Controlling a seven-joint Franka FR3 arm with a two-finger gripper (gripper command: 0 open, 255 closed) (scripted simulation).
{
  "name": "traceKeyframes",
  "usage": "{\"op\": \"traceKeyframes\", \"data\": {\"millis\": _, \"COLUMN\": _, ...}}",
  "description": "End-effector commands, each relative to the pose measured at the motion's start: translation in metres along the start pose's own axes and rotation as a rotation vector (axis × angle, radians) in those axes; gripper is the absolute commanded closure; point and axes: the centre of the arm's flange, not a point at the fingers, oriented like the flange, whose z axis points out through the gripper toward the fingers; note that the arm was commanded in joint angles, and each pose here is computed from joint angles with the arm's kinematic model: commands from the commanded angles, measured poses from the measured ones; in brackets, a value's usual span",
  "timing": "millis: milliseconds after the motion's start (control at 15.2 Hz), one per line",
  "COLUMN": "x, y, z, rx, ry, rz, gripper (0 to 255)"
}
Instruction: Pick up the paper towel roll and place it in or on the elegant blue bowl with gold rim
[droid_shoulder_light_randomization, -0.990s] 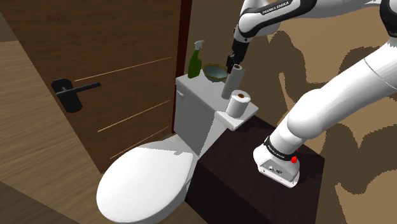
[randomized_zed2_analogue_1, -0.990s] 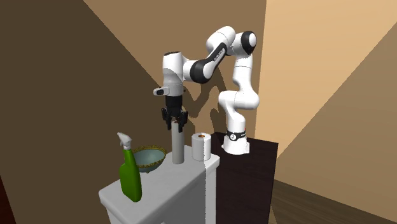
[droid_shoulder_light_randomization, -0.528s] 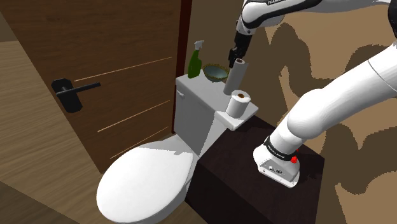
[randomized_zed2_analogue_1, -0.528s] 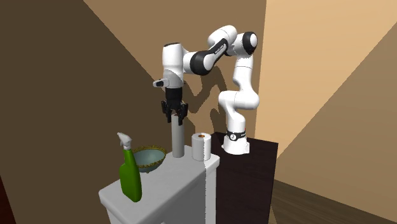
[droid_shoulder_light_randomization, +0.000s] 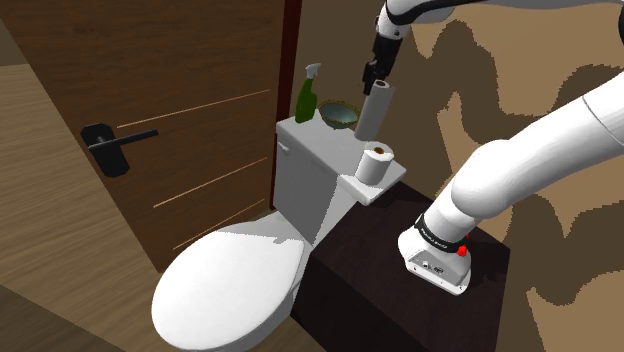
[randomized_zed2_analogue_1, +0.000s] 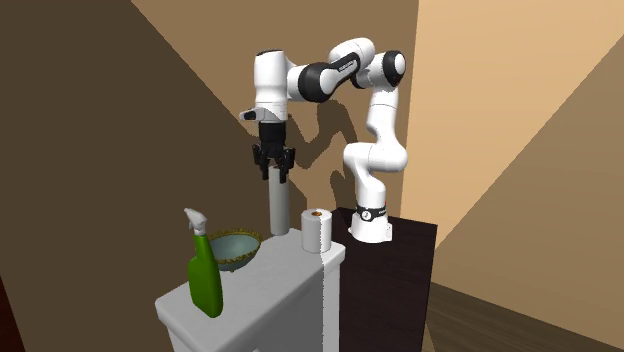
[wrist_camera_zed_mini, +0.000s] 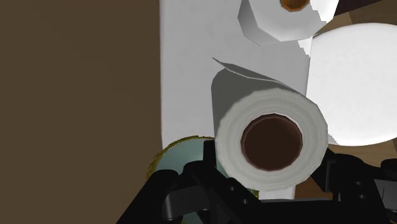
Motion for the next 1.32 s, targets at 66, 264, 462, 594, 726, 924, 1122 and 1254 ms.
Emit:
{"op": "traceKeyframes", "data": {"millis": 66, "x": -0.001, "y": 0.000, "z": -0.016, "rx": 0.000, "ry": 0.000, "rz": 0.000, "gripper": 255}}
{"op": "traceKeyframes", "data": {"millis": 264, "x": -0.001, "y": 0.001, "z": -0.032, "rx": 0.000, "ry": 0.000, "rz": 0.000, "gripper": 255}}
{"op": "traceKeyframes", "data": {"millis": 462, "x": -0.001, "y": 0.001, "z": -0.048, "rx": 0.000, "ry": 0.000, "rz": 0.000, "gripper": 255}}
{"op": "traceKeyframes", "data": {"millis": 594, "x": -0.002, "y": 0.001, "z": -0.058, "rx": 0.000, "ry": 0.000, "rz": 0.000, "gripper": 255}}
{"op": "traceKeyframes", "data": {"millis": 726, "x": -0.002, "y": 0.001, "z": -0.069, "rx": 0.000, "ry": 0.000, "rz": 0.000, "gripper": 255}}
{"op": "traceKeyframes", "data": {"millis": 924, "x": -0.002, "y": 0.002, "z": -0.085, "rx": 0.000, "ry": 0.000, "rz": 0.000, "gripper": 255}}
{"op": "traceKeyframes", "data": {"millis": 1122, "x": 0.009, "y": 0.006, "z": -0.099, "rx": 0.000, "ry": 0.000, "rz": 0.000, "gripper": 255}}
{"op": "traceKeyframes", "data": {"millis": 1254, "x": 0.030, "y": 0.014, "z": -0.112, "rx": 0.000, "ry": 0.000, "rz": 0.000, "gripper": 255}}
